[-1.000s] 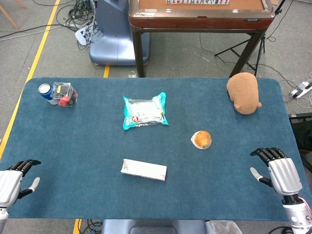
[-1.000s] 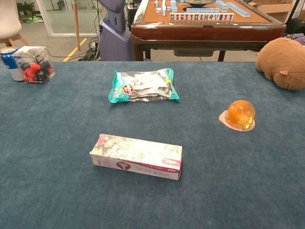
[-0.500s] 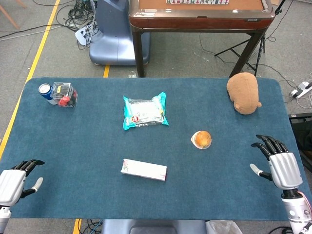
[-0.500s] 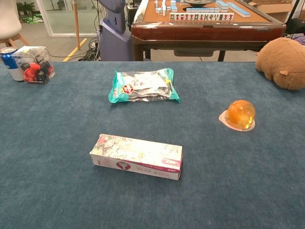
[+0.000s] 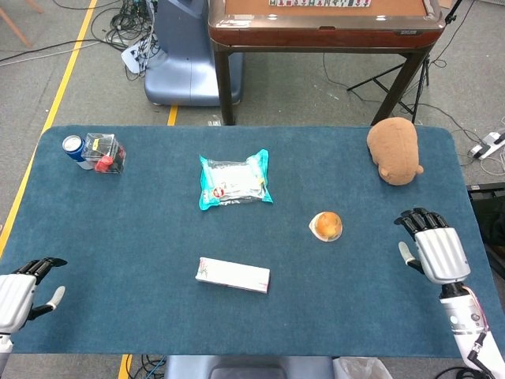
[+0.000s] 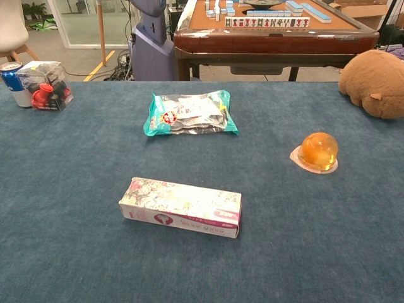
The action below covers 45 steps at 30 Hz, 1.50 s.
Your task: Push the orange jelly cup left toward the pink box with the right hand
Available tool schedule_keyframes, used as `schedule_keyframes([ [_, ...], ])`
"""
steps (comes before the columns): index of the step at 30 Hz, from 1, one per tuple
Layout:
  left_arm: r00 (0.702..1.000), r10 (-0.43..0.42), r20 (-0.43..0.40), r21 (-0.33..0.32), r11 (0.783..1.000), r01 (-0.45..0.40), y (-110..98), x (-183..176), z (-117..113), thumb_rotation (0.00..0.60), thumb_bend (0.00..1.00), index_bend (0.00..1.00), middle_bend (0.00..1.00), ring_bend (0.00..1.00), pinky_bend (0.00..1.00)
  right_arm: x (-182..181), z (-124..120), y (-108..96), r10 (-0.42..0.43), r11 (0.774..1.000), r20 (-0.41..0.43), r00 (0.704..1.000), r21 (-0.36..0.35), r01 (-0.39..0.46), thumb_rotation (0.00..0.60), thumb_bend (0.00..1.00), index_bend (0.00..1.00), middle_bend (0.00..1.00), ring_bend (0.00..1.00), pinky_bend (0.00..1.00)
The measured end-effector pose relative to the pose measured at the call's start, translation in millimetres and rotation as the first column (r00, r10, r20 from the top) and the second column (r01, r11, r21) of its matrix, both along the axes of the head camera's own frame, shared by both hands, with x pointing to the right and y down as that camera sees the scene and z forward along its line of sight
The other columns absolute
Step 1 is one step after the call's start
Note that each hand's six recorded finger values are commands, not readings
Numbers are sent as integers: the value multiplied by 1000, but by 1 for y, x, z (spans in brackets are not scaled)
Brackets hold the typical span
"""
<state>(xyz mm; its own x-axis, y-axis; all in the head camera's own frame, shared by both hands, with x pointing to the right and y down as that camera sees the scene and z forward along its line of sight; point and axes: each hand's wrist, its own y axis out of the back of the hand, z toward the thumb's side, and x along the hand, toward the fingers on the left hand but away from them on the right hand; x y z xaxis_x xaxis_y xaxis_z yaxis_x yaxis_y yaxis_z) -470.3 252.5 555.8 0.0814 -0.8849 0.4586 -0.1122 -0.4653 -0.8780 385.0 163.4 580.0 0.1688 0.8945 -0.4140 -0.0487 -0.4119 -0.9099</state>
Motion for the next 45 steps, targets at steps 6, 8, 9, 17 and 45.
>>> schedule_keyframes([
  [6, 1000, -5, 2, 2, 1000, 5, 1, -2, -2, 600, 313, 322, 364, 346, 535, -2, 8, -3, 65, 995, 6, 998, -73, -65, 600, 435, 311, 252, 208, 276],
  [8, 1000, -6, 1, 3, 1000, 6, 2, -3, -2, 600, 313, 322, 364, 346, 535, -2, 11, -3, 90, 991, 6, 996, -95, -89, 600, 420, 281, 224, 204, 276],
  [9, 1000, -6, 0, 4, 1000, 6, 2, -3, -3, 600, 313, 322, 364, 346, 535, -3, 12, -3, 99, 990, 4, 995, -105, -98, 600, 411, 271, 216, 200, 276],
  [17, 1000, -6, -10, 13, 1000, 6, 1, -1, -6, 600, 313, 324, 364, 346, 535, -10, 27, -5, 145, 974, -13, 989, -174, -145, 600, 109, 222, 178, 178, 276],
  [45, 1000, -13, -28, 31, 999, 14, -1, -2, -14, 600, 314, 326, 365, 347, 535, -59, 73, -23, 279, 897, 29, 960, -365, -249, 600, 0, 126, 88, 106, 244],
])
